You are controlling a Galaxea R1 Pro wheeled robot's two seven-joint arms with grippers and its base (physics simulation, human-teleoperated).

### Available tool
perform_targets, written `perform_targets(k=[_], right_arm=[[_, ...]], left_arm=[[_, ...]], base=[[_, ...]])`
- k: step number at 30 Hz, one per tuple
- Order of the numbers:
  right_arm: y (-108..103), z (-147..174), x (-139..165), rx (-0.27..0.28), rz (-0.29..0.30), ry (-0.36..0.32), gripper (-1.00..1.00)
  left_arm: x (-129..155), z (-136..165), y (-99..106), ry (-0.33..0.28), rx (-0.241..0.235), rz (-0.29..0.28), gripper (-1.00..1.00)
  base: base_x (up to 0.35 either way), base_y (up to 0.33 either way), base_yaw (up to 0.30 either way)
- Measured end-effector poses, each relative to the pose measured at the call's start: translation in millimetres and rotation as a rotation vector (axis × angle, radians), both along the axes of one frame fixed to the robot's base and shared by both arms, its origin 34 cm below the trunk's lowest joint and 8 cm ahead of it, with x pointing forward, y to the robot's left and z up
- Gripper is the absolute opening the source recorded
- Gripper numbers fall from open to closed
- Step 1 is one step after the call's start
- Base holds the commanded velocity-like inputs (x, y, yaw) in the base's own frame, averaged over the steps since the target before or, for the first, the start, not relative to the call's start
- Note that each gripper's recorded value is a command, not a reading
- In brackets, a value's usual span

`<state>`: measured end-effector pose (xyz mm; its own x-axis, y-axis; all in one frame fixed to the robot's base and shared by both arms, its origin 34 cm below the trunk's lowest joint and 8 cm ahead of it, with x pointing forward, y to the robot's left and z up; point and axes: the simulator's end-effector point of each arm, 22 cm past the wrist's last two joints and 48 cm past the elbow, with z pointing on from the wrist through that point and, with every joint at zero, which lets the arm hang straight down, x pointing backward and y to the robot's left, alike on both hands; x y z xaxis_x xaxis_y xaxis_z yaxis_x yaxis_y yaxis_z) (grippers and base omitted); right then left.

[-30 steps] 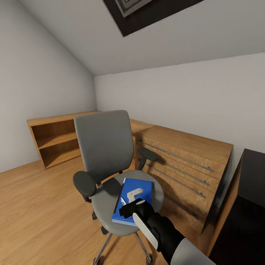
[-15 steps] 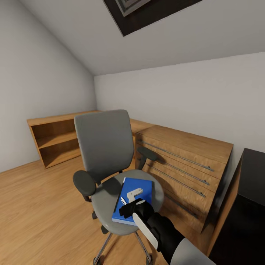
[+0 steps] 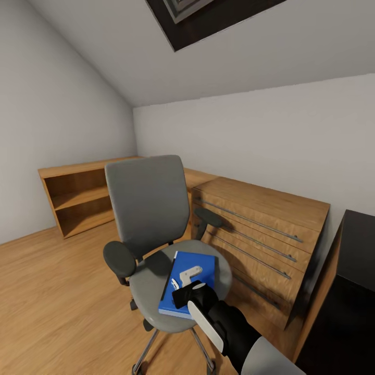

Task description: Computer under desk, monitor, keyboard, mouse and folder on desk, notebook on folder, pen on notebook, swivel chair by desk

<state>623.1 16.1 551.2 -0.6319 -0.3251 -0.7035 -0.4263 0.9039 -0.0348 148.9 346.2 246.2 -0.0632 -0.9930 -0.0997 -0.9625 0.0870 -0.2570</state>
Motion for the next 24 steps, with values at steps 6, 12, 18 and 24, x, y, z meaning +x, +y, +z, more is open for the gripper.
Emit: perform_targets(k=[6, 12, 18, 24], right_arm=[[0.0, 2.2, 1.8, -0.002, 0.002, -0.005, -1.0], [0.2, 3.0, 2.4, 0.0, 0.002, -0.005, -1.0], [0.0, 3.2, 2.7, 0.0, 0.001, -0.006, -1.0], [-0.6, 3.1, 2.9, 0.0, -0.001, -0.006, -1.0]], left_arm=[[0.1, 0.0, -0.1, 0.0, 0.0, 0.0, 1.0], [0.2, 0.0, -0.3, 0.0, 0.0, -0.002, 1.0], [0.0, 0.0, -0.1, 0.0, 0.002, -0.002, 1.0], [0.3, 0.1, -0.2, -0.001, 0.005, -0.006, 1.0]], base=[[0.0, 0.0, 0.0], [0.0, 0.0, 0.0], [0.0, 0.0, 0.0], [0.0, 0.0, 0.0]])
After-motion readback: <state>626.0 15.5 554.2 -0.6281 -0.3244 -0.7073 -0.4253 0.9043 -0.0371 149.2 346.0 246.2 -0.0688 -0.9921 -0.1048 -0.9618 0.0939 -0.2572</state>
